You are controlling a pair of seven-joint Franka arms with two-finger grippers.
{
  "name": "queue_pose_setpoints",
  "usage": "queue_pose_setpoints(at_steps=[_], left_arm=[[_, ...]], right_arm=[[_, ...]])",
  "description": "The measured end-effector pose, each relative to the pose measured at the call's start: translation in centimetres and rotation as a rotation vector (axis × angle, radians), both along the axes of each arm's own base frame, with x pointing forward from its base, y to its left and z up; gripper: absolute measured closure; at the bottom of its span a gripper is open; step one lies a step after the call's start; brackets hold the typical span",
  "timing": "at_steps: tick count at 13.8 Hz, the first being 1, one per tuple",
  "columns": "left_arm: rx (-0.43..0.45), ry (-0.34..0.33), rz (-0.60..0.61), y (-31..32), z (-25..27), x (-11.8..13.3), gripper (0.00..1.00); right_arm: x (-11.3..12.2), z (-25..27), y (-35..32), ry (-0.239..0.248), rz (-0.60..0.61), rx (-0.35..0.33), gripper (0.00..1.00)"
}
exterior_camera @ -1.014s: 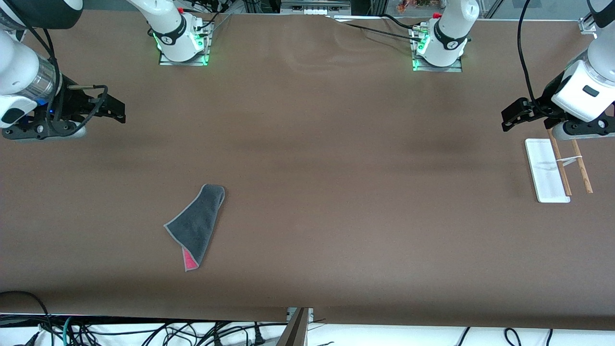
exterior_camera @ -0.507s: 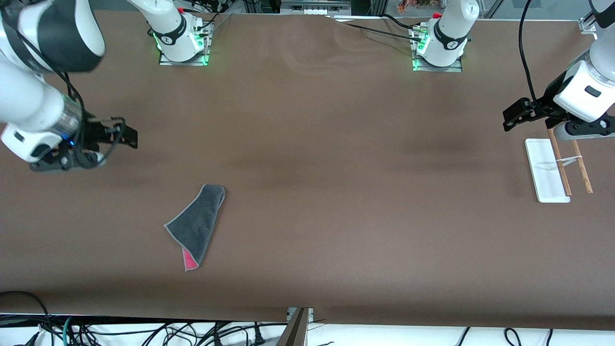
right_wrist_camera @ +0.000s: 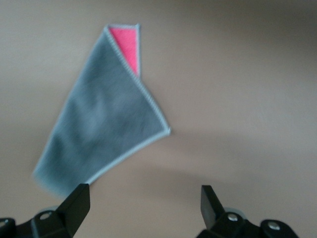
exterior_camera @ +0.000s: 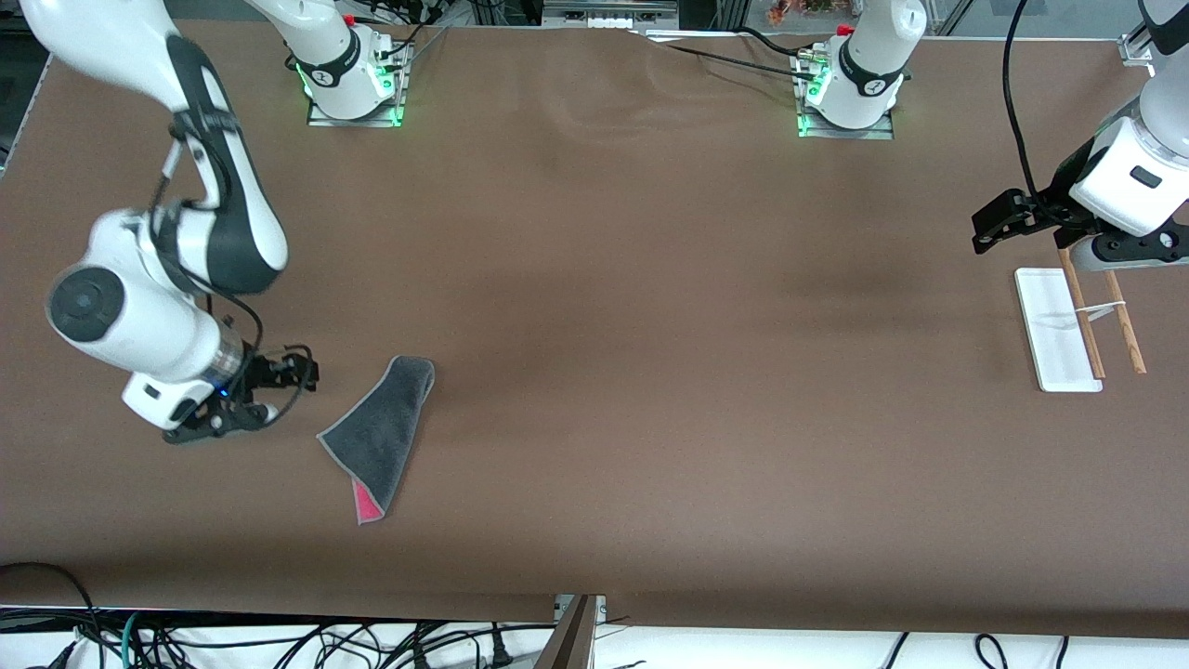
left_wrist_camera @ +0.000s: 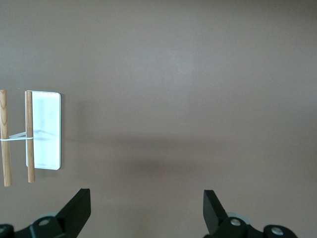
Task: Pass towel and hang on rack
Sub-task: 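Close the right gripper on the grey towel corner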
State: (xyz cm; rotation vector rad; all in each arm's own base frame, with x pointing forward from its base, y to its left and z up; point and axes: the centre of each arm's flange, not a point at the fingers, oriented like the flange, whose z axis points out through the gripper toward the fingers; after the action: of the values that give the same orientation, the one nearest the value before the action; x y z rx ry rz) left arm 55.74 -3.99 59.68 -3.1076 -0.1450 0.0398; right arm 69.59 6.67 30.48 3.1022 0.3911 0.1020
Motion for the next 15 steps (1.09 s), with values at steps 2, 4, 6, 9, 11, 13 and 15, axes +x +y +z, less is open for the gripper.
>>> queue_pose_setpoints(at_steps=[2,4,6,9,11,13,15], left_arm=[[0.000,0.004,0.000,0.0,0.0,0.0,0.00],[0.001,0.015,0.001,0.0,-0.1,-0.2,0.00],[0.001,0.017,0.001,0.1,-0.1,-0.2,0.00],[0.001,0.019,0.001,0.1,-0.2,-0.2,0.00],[0.001,0.019,0.001,0.1,-0.2,-0.2,0.00],[0.002,0.020,0.001,0.1,-0.2,-0.2,0.00],[0.002,0.020,0.001,0.1,-0.2,-0.2,0.00]], right_arm=[[0.7,-4.3,-0.2,-0.013,0.006,0.012,0.01],[0.9,-6.7,-0.5,-0.006,0.007,0.037,0.01],[1.1,-7.7,-1.2,-0.013,0.019,0.049,0.03],[1.3,-9.3,-2.2,-0.027,0.019,0.050,0.05],[1.3,-10.7,-2.3,-0.034,0.019,0.049,0.08],[1.2,-11.6,-2.3,-0.038,0.017,0.052,0.13],[1.2,-12.2,-2.2,-0.035,0.008,0.061,0.20]])
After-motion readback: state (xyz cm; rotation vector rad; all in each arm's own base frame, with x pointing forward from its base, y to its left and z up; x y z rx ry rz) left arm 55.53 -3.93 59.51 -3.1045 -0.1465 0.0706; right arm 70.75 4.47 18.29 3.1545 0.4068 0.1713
